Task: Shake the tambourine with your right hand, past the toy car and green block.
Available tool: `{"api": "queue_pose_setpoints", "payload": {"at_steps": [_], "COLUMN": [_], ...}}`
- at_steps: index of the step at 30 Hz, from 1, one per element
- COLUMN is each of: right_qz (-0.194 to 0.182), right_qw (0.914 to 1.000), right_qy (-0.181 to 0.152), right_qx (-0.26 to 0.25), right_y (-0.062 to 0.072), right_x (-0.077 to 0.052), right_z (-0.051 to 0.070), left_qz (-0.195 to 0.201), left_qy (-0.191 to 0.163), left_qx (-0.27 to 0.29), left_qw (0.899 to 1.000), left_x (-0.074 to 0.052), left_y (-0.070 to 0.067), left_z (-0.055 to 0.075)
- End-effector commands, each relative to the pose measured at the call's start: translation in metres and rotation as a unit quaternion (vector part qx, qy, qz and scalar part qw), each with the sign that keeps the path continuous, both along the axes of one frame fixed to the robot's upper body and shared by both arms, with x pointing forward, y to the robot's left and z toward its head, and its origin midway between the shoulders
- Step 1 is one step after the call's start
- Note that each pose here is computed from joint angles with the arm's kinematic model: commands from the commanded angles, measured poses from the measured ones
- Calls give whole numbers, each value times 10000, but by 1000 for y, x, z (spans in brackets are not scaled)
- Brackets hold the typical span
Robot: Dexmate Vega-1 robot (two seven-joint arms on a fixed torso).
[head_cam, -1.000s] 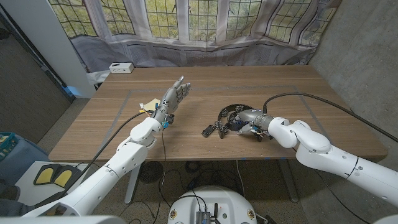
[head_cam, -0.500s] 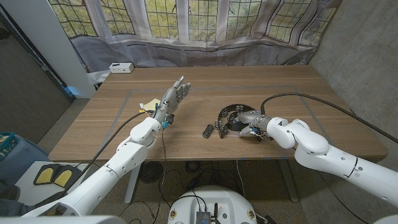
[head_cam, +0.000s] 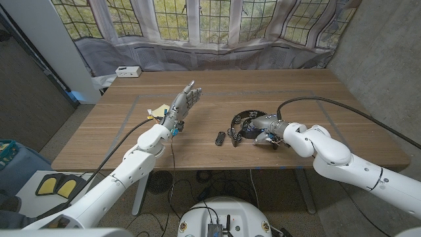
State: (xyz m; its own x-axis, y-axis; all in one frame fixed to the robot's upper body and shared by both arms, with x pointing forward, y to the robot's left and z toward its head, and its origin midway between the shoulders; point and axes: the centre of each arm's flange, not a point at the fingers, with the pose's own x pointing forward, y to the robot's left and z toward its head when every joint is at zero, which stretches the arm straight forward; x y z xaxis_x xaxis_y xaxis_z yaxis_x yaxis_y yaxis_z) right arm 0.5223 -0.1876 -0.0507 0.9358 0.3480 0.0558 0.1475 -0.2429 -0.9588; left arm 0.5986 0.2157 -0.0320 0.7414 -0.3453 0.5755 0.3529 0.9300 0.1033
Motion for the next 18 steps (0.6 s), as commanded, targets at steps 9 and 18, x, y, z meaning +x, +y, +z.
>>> {"api": "queue_pose_setpoints", "payload": {"at_steps": [9, 18], "right_qz": [209, 264], "right_qw": [9987, 9966], "right_qy": [-454, -746], "right_qx": [52, 215], "right_y": [6, 6], "right_x": [-19, -27], "right_z": [23, 29], "left_qz": [-20, -10], "left_qy": [-16, -33], "left_qx": [6, 20], "left_qw": [10000, 10000], "left_x": [1, 1], "left_y": [1, 3], "left_z": [2, 3]}}
